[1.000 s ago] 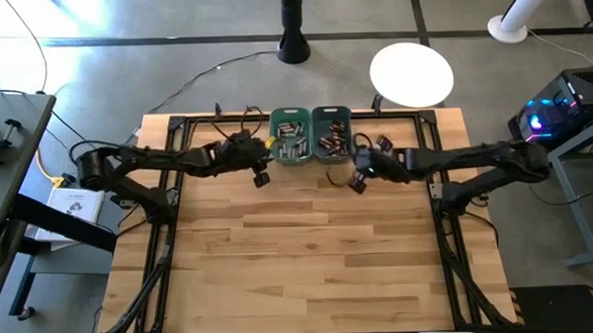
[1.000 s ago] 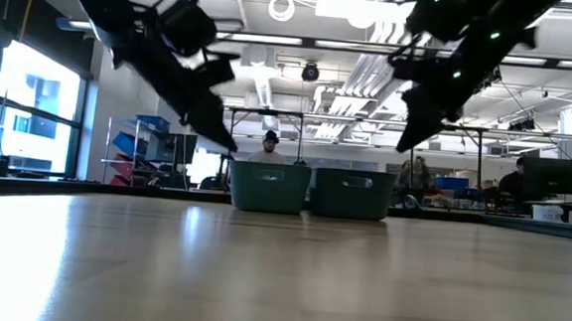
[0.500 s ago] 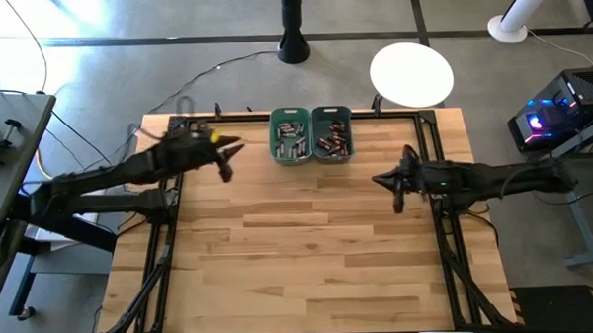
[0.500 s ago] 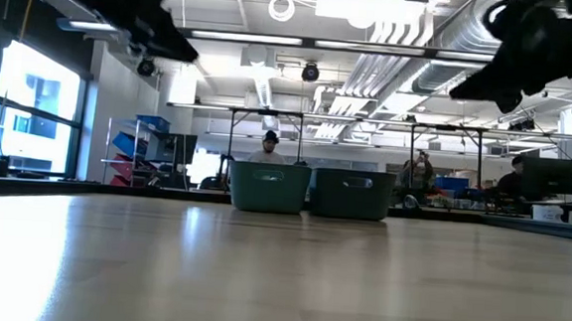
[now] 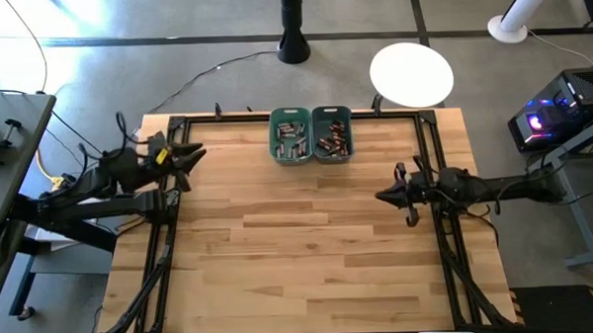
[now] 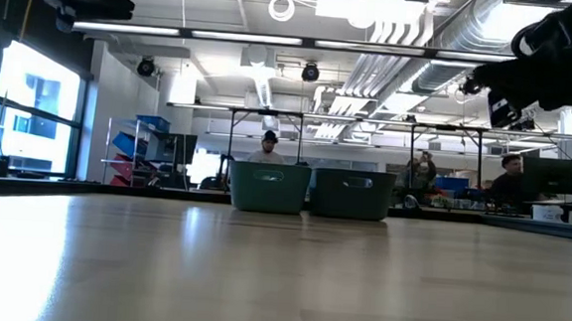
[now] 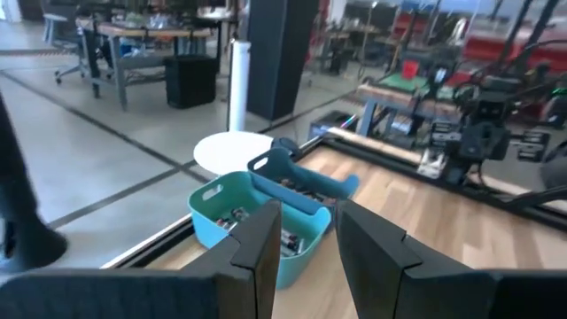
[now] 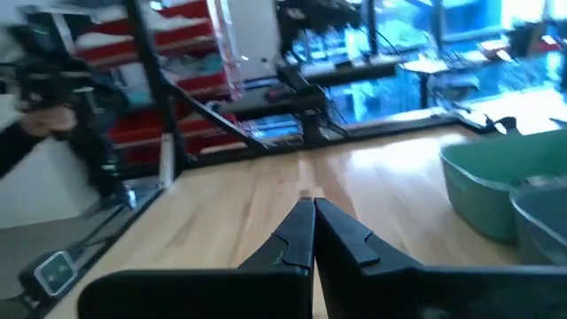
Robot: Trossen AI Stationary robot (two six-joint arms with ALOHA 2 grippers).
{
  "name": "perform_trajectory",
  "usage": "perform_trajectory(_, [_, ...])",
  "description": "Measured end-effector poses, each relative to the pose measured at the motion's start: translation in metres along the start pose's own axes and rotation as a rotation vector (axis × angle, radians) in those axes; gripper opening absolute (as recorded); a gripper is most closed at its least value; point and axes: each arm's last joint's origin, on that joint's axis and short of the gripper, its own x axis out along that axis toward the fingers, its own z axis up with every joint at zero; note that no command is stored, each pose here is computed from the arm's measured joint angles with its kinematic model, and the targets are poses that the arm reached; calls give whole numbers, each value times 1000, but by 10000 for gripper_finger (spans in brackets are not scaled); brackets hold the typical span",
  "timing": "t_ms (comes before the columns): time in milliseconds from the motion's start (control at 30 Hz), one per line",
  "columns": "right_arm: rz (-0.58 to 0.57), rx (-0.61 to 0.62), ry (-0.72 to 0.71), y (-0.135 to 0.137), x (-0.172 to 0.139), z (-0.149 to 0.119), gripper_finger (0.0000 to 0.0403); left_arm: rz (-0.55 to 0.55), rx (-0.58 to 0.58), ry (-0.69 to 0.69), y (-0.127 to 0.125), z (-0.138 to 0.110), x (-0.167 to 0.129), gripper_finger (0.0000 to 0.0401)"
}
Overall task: Sort batteries
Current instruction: Return to Home Position
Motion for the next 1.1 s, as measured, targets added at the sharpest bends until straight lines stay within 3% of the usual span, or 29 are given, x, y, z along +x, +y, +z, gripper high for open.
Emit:
perform_trajectory(167, [143, -54, -24, 1, -1, 4, 2, -18, -51, -31, 4, -28, -2, 101])
perform_trajectory(400, [106, -104, -30, -4, -1, 5, 2, -38, -88, -72, 7, -64, 5, 101])
perform_trajectory(533, [111, -99, -36, -3, -1, 5, 2, -28, -39, -67, 7, -66, 6, 101])
perform_trajectory(700, [122, -115, -36, -2, -1, 5, 2, -85, -14, -85, 5, -67, 8, 101])
perform_trajectory(867, [123, -113, -42, -2, -1, 6, 2, -196, -9, -142, -2, -92, 24, 101])
perform_trajectory(967, [125, -114, -58, -2, -1, 7, 2, -211, 7, -204, -4, -112, 34, 101])
perform_trajectory(1100, [124, -133, -58, -2, -1, 7, 2, -207, 44, -192, -5, -114, 35, 101])
